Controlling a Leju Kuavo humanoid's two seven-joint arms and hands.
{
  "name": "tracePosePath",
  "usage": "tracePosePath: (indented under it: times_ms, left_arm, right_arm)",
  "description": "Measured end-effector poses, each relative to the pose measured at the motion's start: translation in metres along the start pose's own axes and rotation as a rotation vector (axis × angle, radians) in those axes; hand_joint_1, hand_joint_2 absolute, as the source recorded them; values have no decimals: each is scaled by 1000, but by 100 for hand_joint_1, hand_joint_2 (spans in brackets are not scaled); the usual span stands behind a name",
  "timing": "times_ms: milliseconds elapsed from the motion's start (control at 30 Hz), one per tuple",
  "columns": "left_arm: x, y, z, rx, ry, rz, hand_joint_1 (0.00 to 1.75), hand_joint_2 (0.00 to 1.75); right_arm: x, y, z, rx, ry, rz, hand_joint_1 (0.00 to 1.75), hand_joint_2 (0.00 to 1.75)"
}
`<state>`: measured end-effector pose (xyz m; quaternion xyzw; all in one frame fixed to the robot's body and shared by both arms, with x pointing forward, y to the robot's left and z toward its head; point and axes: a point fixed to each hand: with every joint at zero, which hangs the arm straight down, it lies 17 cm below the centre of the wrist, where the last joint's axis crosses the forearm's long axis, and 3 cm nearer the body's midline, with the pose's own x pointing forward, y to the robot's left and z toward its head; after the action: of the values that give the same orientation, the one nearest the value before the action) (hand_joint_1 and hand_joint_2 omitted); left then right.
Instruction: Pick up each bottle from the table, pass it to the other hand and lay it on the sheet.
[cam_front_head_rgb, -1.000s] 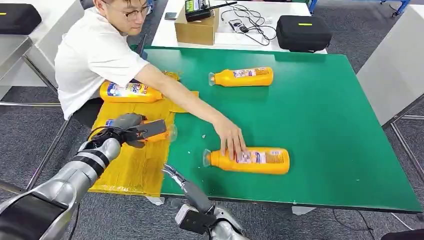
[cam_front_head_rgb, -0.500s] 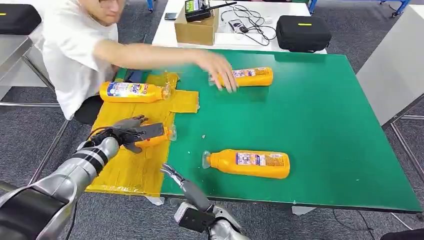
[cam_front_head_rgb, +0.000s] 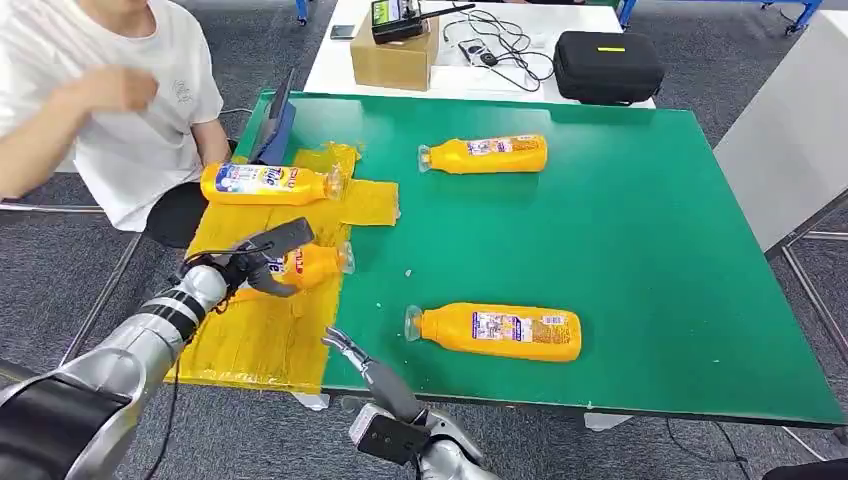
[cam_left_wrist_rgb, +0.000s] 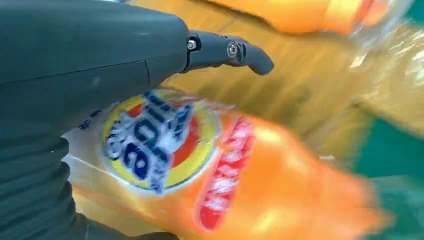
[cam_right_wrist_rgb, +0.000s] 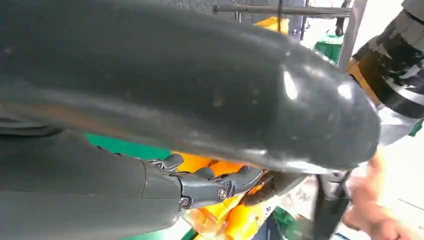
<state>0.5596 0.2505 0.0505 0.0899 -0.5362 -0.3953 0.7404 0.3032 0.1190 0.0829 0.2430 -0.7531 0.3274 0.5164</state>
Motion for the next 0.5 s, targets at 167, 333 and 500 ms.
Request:
tracePosePath:
  times_ms: [167, 333, 500]
  left_arm:
    - [19, 15, 6, 71, -86, 77, 0, 175]
    - [24, 20, 10, 92, -112, 78, 0, 175]
    - [41, 40, 15, 227, -200, 90, 0, 175]
  right_arm:
    - [-2, 2, 3, -5, 7, -2, 0, 0]
    - [-2, 2, 3, -4, 7, -2, 0, 0]
    - [-3, 2, 4, -4, 7, 2, 0, 0]
